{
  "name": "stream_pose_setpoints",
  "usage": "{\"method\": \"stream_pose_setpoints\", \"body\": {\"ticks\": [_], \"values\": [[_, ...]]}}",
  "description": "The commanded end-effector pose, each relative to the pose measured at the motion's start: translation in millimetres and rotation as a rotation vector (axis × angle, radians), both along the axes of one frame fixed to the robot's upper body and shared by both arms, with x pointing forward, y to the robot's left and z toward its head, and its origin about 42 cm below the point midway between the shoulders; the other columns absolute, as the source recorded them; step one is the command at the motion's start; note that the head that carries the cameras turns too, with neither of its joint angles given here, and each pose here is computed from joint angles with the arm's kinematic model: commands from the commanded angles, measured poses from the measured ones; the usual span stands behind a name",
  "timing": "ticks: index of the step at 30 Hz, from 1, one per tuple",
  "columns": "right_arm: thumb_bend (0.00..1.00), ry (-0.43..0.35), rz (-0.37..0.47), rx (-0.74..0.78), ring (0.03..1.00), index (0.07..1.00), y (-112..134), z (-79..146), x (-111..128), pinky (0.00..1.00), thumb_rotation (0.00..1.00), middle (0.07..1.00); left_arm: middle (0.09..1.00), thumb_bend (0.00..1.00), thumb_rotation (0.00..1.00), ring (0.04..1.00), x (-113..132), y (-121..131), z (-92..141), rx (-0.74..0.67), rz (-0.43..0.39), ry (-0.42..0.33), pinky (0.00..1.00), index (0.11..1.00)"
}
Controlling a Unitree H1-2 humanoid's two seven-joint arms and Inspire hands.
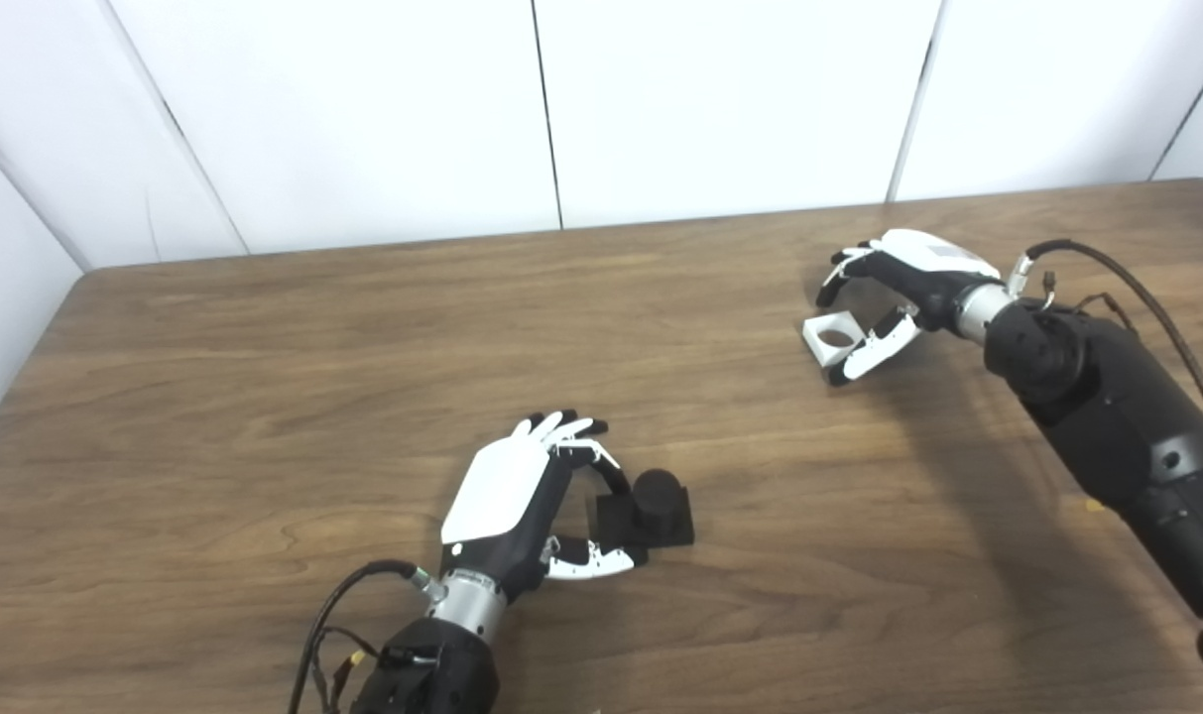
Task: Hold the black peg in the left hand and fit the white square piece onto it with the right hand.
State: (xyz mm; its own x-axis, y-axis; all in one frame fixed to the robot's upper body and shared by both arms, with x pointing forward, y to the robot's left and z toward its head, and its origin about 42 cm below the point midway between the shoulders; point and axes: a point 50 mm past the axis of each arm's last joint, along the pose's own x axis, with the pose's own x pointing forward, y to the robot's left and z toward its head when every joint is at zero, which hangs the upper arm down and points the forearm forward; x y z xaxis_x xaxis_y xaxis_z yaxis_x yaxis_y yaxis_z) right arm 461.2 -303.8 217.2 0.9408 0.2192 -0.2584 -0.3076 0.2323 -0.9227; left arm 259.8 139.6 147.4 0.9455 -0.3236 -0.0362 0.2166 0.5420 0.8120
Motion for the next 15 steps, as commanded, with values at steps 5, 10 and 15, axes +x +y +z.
{"method": "stream_pose_setpoints", "body": {"ticks": [5, 10, 15], "values": [[0.89, -0.074, 0.033, -0.032, 1.000, 0.667, -0.3, 23.4, 10.0, 0.98, 0.27, 0.931, 0.872, 0.52, 0.07, 0.952, -1.4, 3.6, -7.3, 0.050, 0.005, 0.037, 0.99, 0.484], [0.87, -0.069, 0.032, -0.036, 1.000, 0.638, -0.1, 22.7, 9.9, 0.98, 0.27, 0.934, 0.871, 0.52, 0.07, 0.951, -1.3, 4.3, -7.4, 0.043, 0.005, 0.033, 0.98, 0.484], [0.85, -0.071, 0.032, -0.041, 1.000, 0.613, -1.4, 22.4, 11.0, 0.98, 0.24, 0.935, 0.866, 0.52, 0.07, 0.942, -0.7, 3.3, -6.8, 0.061, 0.002, 0.022, 0.97, 0.484]]}}
